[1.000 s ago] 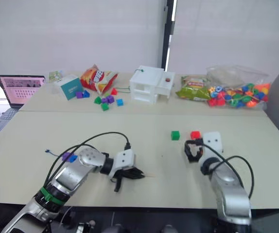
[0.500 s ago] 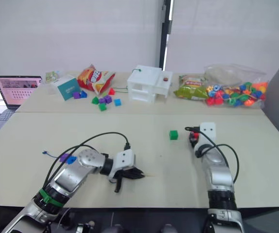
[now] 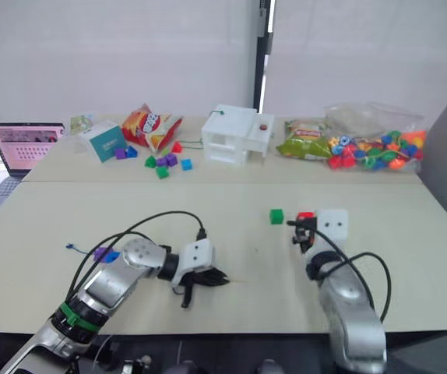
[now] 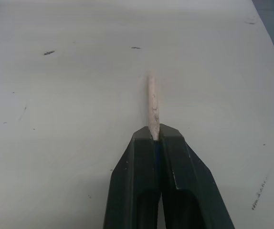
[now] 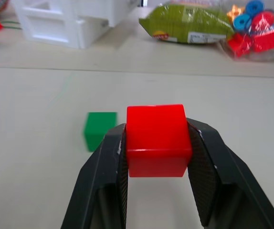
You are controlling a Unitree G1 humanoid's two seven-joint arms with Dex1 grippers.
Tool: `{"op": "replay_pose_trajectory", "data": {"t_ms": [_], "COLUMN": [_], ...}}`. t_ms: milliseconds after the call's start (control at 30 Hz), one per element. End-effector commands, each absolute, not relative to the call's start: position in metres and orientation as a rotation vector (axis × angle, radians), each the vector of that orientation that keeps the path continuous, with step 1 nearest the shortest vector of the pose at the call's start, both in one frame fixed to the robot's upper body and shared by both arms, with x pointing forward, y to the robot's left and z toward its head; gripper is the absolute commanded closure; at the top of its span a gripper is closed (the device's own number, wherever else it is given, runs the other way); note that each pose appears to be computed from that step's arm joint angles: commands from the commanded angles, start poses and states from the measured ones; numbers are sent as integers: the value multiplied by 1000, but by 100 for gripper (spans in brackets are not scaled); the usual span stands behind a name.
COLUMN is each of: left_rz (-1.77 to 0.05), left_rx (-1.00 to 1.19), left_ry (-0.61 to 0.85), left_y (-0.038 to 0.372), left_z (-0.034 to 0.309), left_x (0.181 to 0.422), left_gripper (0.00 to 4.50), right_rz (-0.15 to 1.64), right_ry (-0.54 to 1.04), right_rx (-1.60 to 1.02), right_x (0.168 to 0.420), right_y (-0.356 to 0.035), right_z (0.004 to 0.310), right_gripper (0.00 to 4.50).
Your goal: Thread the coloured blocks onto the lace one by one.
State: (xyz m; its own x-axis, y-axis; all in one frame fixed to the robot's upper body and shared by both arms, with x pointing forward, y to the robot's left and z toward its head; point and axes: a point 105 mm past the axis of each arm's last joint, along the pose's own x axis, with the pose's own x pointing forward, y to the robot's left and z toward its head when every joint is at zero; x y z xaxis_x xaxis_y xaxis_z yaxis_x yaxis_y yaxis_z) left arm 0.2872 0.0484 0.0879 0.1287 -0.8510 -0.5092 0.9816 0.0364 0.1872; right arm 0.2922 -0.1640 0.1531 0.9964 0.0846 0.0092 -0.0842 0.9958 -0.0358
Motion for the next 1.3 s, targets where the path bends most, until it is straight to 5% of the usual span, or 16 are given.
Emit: {"op": "replay_pose_trajectory", "data": {"t_ms": [33, 167, 467, 567, 767, 1067, 1300], "left_rz": [-1427, -1430, -1430, -1425, -1426, -1431, -1431], "left_rx": [558, 560, 565, 568, 563, 557, 563], "left_ry": [259, 265, 267, 270, 269, 280, 284], "left_y": [51, 52, 53, 55, 56, 56, 55], "left_z": [95, 94, 95, 95, 99, 100, 103], "left_x": [289, 289, 290, 290, 286, 280, 278], "left_gripper": [450, 450, 450, 450, 450, 450, 450], "right_rz": [183, 245, 290, 306, 550, 1178, 1396], "right_ry": [-15, 130, 319, 242, 136, 328, 396], "right_rx": [-54, -32, 37, -2, -133, -432, -663], "right_x": [259, 238, 242, 245, 241, 244, 273], "right_y": [-133, -110, -103, -108, -109, -124, -140], "right_z": [164, 133, 85, 100, 142, 139, 117], "right_gripper": [334, 334, 334, 192, 3, 3, 3]}}
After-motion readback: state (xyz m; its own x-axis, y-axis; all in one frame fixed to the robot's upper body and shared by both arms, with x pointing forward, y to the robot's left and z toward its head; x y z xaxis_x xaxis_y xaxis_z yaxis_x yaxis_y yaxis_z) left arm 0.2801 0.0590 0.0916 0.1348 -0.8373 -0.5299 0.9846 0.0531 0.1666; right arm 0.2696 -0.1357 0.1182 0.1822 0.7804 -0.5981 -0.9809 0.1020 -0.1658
